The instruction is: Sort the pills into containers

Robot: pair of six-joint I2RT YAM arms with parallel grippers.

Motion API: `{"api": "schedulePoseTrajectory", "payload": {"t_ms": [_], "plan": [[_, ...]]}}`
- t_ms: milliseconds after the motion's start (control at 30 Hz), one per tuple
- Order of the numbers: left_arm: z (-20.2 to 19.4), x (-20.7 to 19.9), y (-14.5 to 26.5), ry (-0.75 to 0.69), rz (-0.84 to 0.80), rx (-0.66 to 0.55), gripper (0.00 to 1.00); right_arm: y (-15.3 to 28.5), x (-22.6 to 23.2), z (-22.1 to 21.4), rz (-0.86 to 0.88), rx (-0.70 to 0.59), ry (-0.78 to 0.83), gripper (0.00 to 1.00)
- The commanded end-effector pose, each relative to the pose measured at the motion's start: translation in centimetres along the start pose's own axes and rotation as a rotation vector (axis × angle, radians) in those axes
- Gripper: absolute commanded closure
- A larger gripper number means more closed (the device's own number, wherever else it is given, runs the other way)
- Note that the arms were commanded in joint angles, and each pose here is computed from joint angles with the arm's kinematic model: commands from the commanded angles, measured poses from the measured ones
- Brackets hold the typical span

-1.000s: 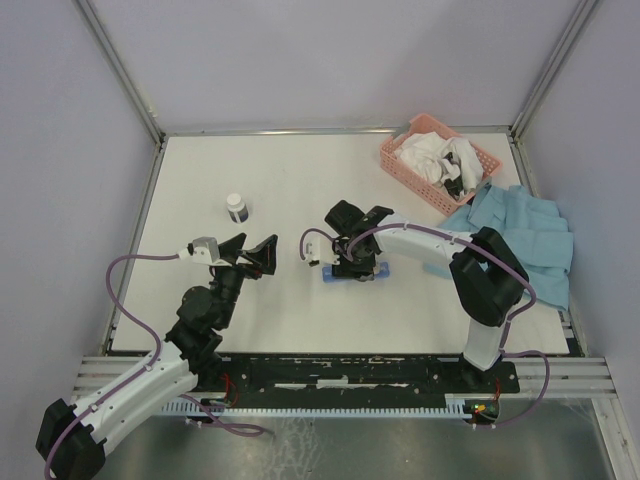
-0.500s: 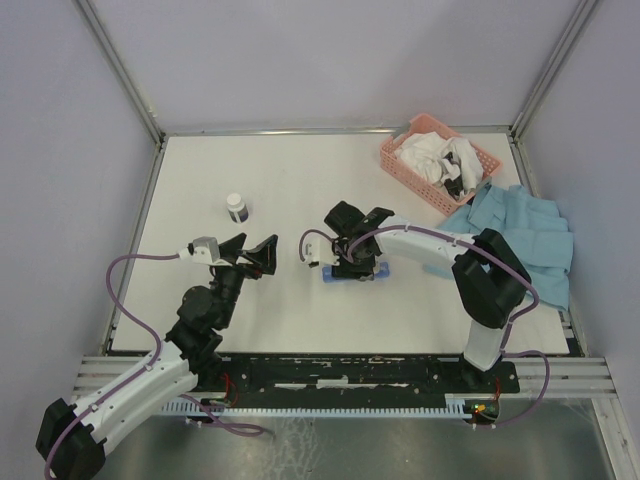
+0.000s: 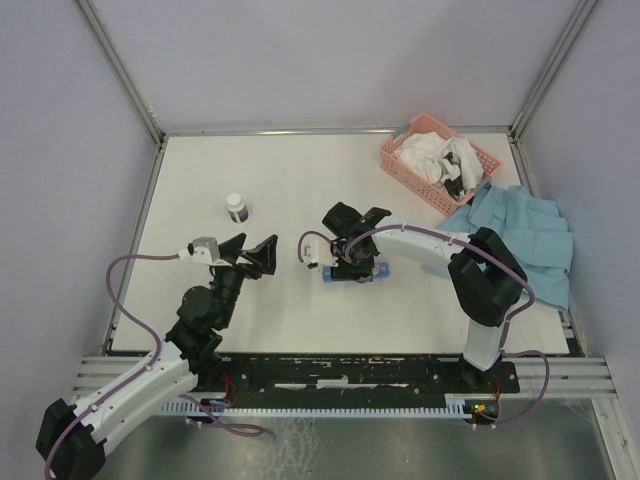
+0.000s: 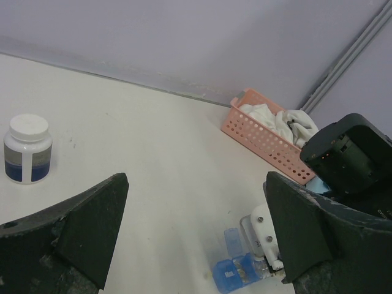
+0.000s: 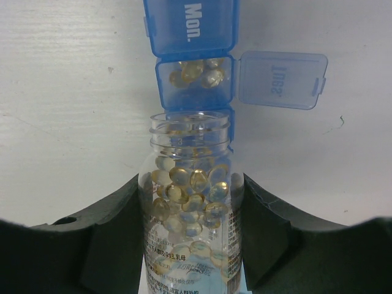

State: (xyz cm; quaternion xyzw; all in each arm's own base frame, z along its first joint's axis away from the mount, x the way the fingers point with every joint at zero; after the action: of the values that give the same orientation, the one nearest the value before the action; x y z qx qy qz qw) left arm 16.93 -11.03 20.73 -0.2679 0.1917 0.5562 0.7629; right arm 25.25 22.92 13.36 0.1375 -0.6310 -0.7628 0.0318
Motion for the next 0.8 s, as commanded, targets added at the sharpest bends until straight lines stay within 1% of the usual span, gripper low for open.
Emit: {"api": "schedulePoseTrajectory", "payload": {"t_ms": [0, 300, 633, 767], "plan": [[0.8, -0.4, -0.1, 0.041, -0.006, -0.039, 0.00, 0.1, -0.9, 0.0, -0.012, -0.022, -0.034, 0.94], [0.8, -0.4, -0.1, 0.040, -0.007, -0.038, 0.00, 0.2, -1.1, -0.4, -0.029, -0.072, -0.062, 0.93], [0.8, -0.4, -0.1, 0.039, -0.005, -0.040, 0.00, 0.7, -1.3, -1.2, -0.003, -0.199, -0.109, 0.92], [0.8, -0.4, -0.1, 0.040, -0.006, -0.040, 0.00, 1.0, -1.3, -1.6, 0.008, -0.270, -0.134, 0.92]]}}
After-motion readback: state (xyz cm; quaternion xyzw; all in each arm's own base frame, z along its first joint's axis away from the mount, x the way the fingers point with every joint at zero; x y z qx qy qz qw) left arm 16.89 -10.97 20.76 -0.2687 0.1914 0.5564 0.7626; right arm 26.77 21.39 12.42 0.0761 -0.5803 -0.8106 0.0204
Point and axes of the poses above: each gripper's point midway between its finger pads, its own y axis back along the fingers, its own x axis along the line the jaws close on, z = x × y, the point moved 9 cm from there along y, back along the fingers, and after that the axes turned 12 degrees about y, right-handed, at the moved point
